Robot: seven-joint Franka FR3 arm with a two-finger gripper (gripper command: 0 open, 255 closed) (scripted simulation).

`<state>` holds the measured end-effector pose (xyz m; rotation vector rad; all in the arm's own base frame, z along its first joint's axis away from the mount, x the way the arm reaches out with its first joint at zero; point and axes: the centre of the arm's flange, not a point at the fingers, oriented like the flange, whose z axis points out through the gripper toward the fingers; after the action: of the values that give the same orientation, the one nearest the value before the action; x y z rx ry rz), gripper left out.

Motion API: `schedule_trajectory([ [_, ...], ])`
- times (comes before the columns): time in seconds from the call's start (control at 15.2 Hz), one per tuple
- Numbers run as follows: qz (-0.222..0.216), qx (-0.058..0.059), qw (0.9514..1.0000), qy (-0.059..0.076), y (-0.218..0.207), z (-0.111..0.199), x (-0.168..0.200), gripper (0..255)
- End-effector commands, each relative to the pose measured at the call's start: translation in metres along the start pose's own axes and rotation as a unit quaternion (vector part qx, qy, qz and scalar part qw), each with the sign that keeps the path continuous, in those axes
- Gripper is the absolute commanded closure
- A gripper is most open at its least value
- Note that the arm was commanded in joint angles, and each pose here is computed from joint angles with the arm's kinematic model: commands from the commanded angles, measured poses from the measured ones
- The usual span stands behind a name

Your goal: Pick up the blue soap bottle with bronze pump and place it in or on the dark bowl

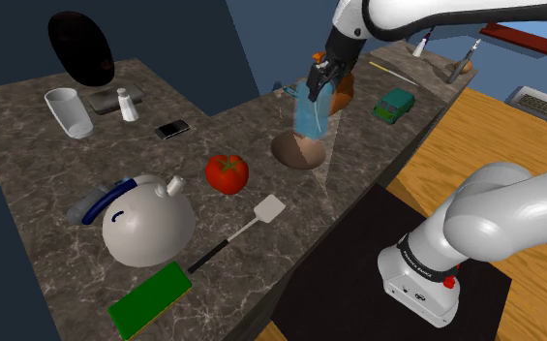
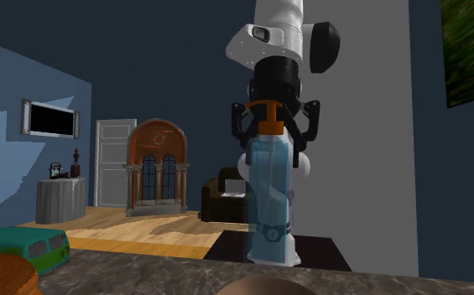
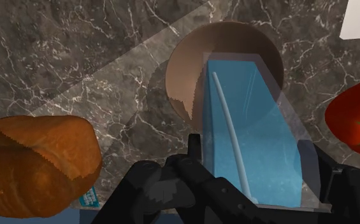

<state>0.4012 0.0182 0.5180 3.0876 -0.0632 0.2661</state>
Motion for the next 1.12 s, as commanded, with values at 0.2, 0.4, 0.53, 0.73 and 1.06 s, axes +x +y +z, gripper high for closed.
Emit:
schedule_trajectory([
  [0.2,0.000,0.000,1.0000,0.000,-0.001,0.026,-0.005,255],
  [0.4,0.000,0.000,1.0000,0.000,-0.002,0.042,-0.008,255],
  [0.53,0.000,0.000,1.0000,0.000,-0.002,0.052,-0.009,255],
  [0.73,0.000,0.000,1.0000,0.000,-0.003,0.068,-0.012,255],
  [1.06,0.000,0.000,1.0000,0.000,-0.003,0.078,-0.014,255],
])
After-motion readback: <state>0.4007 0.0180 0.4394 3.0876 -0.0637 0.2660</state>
